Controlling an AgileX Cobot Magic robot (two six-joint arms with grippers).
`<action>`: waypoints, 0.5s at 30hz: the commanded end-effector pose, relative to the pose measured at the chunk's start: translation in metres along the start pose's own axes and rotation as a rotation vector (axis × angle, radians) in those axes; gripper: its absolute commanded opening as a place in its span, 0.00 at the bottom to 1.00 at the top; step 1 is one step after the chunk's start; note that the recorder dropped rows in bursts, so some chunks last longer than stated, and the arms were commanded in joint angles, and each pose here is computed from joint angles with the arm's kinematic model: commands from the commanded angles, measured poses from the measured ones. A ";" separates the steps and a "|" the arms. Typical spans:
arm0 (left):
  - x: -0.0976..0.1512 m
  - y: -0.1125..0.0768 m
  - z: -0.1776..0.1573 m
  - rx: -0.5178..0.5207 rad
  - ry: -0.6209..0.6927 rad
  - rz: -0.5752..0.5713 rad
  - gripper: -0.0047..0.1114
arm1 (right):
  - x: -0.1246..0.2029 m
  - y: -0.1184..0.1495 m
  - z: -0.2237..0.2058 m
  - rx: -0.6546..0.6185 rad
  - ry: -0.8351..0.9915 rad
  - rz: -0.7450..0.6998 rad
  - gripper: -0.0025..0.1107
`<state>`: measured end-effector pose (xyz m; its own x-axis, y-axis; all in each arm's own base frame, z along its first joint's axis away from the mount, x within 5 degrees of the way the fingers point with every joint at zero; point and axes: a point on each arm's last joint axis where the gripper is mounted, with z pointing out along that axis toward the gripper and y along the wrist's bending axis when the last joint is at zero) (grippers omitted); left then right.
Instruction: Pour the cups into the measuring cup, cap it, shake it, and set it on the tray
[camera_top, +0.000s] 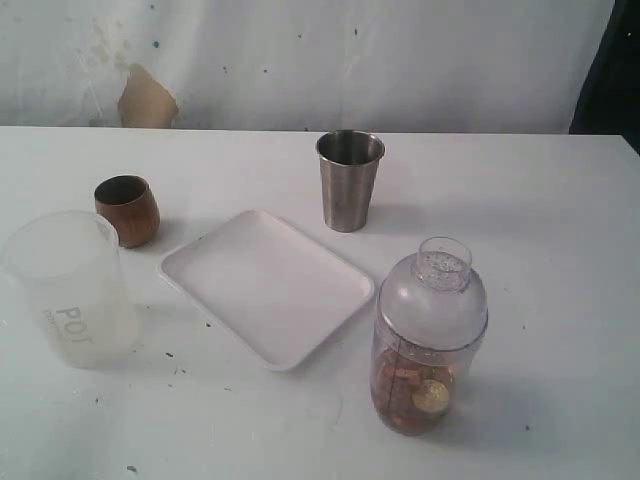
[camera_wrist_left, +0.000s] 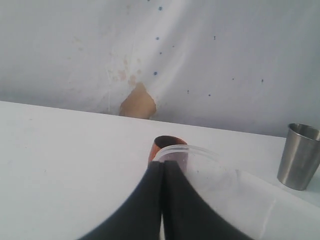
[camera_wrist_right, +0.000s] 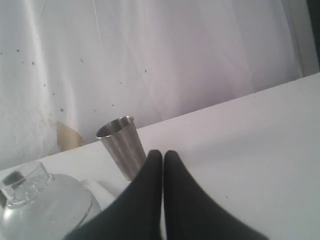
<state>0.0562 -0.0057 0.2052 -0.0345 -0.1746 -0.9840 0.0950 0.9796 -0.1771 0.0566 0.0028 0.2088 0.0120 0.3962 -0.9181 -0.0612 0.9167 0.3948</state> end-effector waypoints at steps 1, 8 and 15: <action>0.002 0.001 0.000 -0.007 0.001 -0.001 0.04 | 0.003 0.003 0.004 -0.044 0.048 -0.107 0.02; 0.002 0.001 0.000 -0.007 0.001 -0.001 0.04 | 0.020 0.013 0.026 -0.163 0.268 -0.241 0.02; 0.002 0.001 0.000 -0.007 0.001 -0.001 0.04 | 0.065 0.033 0.055 -0.382 0.559 -0.393 0.06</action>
<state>0.0562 -0.0053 0.2052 -0.0334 -0.1748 -0.9840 0.0886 0.9802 -0.1771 0.1057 0.0518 0.1714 -0.3882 -0.0693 -0.9190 -0.4196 0.9011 0.1093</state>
